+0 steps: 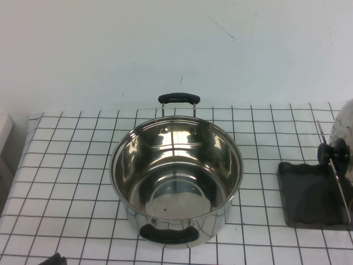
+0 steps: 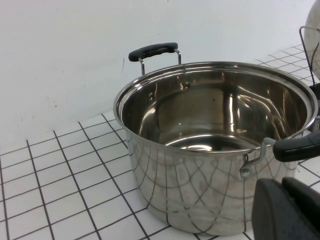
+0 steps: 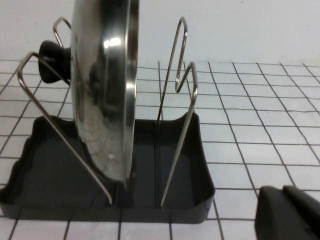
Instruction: Put pot lid on rack
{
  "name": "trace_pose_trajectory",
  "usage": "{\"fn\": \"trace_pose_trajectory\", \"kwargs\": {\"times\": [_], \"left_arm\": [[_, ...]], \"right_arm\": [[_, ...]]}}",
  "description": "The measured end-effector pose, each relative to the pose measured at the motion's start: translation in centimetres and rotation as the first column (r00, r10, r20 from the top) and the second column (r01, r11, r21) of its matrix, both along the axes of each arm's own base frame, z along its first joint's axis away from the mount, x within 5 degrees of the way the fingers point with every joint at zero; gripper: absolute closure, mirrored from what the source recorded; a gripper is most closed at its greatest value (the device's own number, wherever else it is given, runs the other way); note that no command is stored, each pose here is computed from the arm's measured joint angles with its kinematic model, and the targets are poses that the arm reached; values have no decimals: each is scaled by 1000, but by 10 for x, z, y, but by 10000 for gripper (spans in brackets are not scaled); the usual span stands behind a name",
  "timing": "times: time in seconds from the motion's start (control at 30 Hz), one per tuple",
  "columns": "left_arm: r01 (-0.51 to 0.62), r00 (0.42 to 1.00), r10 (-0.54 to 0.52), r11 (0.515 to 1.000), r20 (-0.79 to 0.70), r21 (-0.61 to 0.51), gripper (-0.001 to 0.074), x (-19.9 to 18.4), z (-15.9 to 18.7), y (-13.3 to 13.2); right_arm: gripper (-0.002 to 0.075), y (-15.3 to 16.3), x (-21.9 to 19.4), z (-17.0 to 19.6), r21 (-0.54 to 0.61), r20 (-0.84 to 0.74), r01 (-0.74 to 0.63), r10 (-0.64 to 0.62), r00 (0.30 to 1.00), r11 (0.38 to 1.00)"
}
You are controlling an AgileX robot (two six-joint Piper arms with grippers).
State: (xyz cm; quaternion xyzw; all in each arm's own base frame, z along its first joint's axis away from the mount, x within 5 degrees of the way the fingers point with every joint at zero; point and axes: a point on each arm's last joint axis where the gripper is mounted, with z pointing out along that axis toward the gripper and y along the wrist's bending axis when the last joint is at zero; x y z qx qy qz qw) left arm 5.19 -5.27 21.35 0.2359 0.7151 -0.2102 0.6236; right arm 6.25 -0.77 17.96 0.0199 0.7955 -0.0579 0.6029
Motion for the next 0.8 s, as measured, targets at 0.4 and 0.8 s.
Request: {"fn": "trace_pose_trajectory", "kwargs": {"times": [0.4,0.8], "left_arm": [[2,1000,-2,1000,0,0,737,0,0,0],[2,1000,-2,1000,0,0,737,0,0,0]], "right_arm": [[728,4,-10,-13,89,-87,-12,20,996,996],[728,5,-11,-12,218,-51,5,7,999,976]]}}
